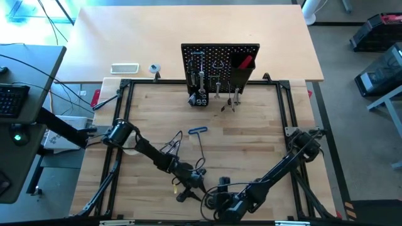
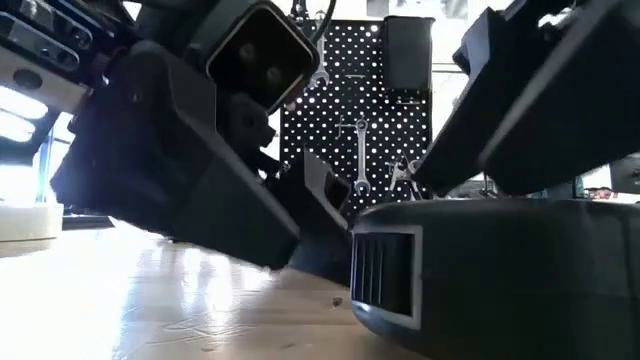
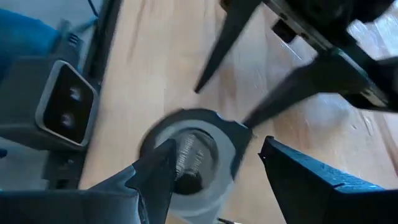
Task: Hang tools onto peg board
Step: Hang the tape measure onto the peg board
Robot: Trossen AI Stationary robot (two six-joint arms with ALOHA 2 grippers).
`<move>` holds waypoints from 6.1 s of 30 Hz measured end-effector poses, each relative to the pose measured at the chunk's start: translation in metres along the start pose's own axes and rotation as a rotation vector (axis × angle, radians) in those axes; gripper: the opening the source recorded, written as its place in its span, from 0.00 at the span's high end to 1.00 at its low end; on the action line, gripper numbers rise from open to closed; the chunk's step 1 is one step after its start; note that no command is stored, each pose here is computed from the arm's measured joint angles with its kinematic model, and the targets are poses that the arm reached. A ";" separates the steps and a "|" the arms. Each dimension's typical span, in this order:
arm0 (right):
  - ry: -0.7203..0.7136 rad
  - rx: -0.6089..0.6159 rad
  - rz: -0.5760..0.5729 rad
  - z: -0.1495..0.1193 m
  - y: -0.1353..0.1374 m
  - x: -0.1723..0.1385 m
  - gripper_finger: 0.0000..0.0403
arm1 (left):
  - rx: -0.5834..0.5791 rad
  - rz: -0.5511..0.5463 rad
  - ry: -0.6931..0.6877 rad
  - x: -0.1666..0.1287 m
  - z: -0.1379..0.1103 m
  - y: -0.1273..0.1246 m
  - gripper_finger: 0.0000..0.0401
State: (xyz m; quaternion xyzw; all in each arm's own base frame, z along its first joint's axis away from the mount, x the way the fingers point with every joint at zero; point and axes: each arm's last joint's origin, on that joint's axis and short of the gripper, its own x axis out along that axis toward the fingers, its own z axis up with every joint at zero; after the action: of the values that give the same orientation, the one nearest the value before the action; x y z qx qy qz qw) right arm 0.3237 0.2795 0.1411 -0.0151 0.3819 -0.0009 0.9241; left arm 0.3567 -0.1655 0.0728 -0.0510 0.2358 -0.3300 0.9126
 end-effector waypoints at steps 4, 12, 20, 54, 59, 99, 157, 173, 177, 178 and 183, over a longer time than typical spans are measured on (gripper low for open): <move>-0.028 0.005 0.020 0.005 0.008 -0.005 0.43 | -0.012 0.019 0.025 -0.001 -0.002 0.005 0.51; -0.067 0.009 0.038 0.011 0.022 -0.017 0.43 | -0.019 0.079 0.010 -0.005 0.001 0.017 0.51; -0.025 0.003 0.044 -0.007 0.028 0.007 0.43 | 0.015 0.072 -0.014 -0.005 0.004 0.018 0.51; 0.228 -0.138 -0.358 -0.007 -0.014 -0.044 0.43 | -0.001 -0.024 -0.021 -0.002 0.005 0.005 0.51; 0.174 -0.108 -0.275 0.006 -0.011 -0.052 0.43 | -0.006 -0.017 0.018 -0.002 0.001 0.006 0.51; 0.209 0.253 -0.047 0.064 -0.084 0.001 0.43 | 0.100 0.326 0.434 -0.075 0.036 -0.021 0.61; 0.456 0.124 0.007 0.045 -0.103 0.039 0.99 | 0.047 0.364 0.510 -0.113 0.020 -0.057 0.63; 0.082 0.161 -0.512 0.093 -0.145 -0.032 1.00 | -0.065 0.500 0.256 -0.121 -0.013 -0.050 0.69; 0.042 0.173 -0.634 0.096 -0.159 -0.033 1.00 | -0.125 0.498 0.155 -0.128 -0.029 -0.048 0.70; 0.037 0.177 -0.653 0.097 -0.163 -0.032 1.00 | -0.133 0.500 0.128 -0.131 -0.032 -0.048 0.71; 0.031 0.185 -0.785 0.100 -0.190 -0.029 1.00 | -0.164 0.493 0.029 -0.141 -0.045 -0.048 0.71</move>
State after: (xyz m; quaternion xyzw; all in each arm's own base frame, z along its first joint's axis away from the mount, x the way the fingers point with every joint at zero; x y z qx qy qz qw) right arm 0.3760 0.0924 0.2380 -0.0768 0.3593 -0.3885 0.8451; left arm 0.2135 -0.1116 0.1013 -0.0610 0.2802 -0.0779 0.9548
